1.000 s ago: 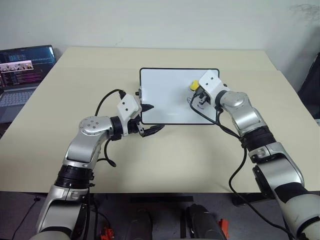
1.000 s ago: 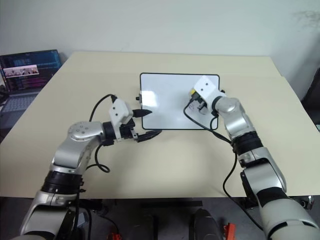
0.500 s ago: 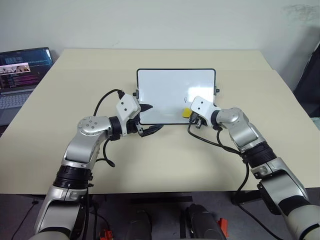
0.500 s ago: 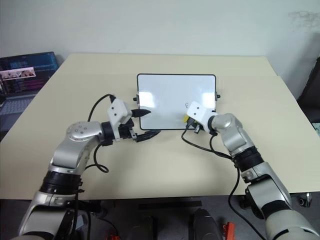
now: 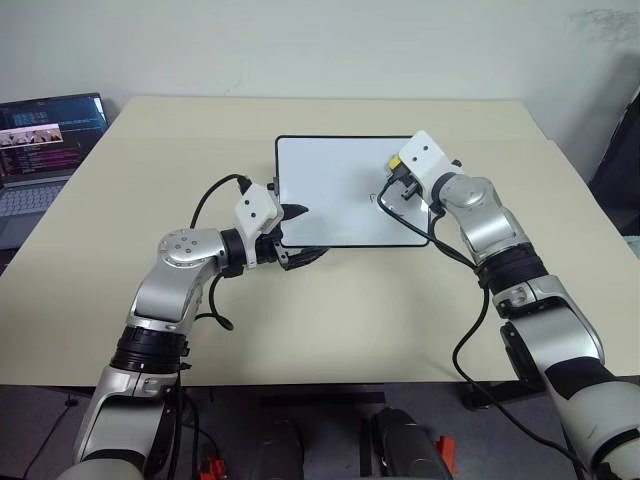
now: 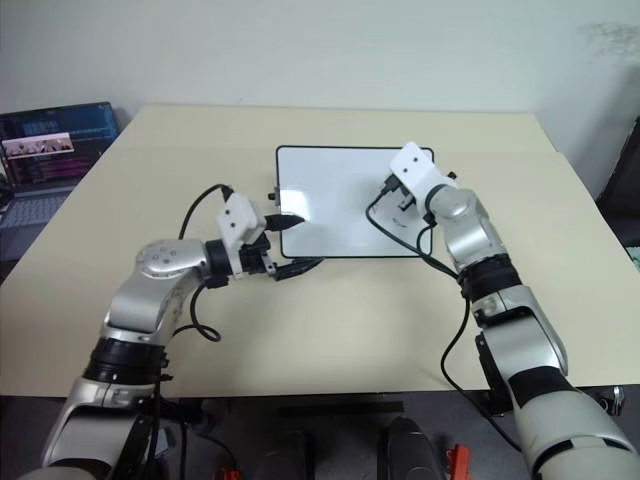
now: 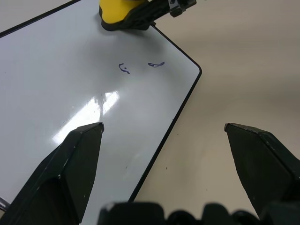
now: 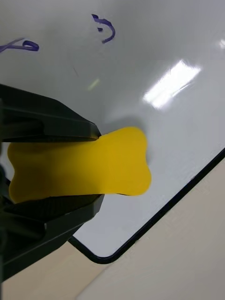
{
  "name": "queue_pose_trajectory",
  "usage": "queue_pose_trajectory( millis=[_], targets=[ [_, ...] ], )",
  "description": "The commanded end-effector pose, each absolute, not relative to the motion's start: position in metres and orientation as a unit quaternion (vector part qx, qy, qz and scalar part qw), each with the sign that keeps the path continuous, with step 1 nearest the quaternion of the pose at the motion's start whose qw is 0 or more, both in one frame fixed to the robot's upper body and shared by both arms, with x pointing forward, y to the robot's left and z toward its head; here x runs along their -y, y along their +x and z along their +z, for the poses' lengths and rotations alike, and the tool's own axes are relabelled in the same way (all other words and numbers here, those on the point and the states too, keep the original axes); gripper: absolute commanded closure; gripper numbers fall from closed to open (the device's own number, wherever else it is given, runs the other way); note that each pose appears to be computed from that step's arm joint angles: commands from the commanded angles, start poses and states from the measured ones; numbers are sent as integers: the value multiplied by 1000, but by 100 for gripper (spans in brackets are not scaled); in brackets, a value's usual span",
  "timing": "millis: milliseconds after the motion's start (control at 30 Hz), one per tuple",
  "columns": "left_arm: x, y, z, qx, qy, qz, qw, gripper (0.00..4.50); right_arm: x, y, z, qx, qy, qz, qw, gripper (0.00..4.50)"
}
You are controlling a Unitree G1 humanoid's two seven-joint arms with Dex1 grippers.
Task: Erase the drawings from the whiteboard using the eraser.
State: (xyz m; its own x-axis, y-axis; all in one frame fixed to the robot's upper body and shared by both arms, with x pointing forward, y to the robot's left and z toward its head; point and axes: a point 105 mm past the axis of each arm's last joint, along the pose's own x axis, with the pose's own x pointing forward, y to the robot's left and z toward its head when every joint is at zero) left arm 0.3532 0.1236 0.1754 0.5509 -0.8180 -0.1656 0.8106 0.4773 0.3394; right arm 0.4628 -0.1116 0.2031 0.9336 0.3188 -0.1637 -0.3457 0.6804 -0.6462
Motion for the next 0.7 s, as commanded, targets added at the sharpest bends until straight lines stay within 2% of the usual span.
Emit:
queue_pose_trajectory(
  millis=[33, 267, 333, 500, 700],
  targets=[
    [-124, 353, 191, 39, 200, -469, 859, 0, 104, 453, 173, -60, -381, 234, 893, 337],
    [-125, 353, 190, 37, 201, -469, 860, 0, 72, 411, 133, -100, -393, 381, 831, 337],
    [-125, 353, 191, 37, 201, -469, 859, 0, 69, 402, 127, -108, -389, 401, 823, 337],
    [-123, 352, 192, 39, 199, -471, 858, 0, 81, 413, 135, -104, -396, 358, 840, 338],
    [-121, 352, 193, 42, 198, -473, 858, 0, 94, 446, 181, -38, -375, 244, 893, 338]
  ],
)
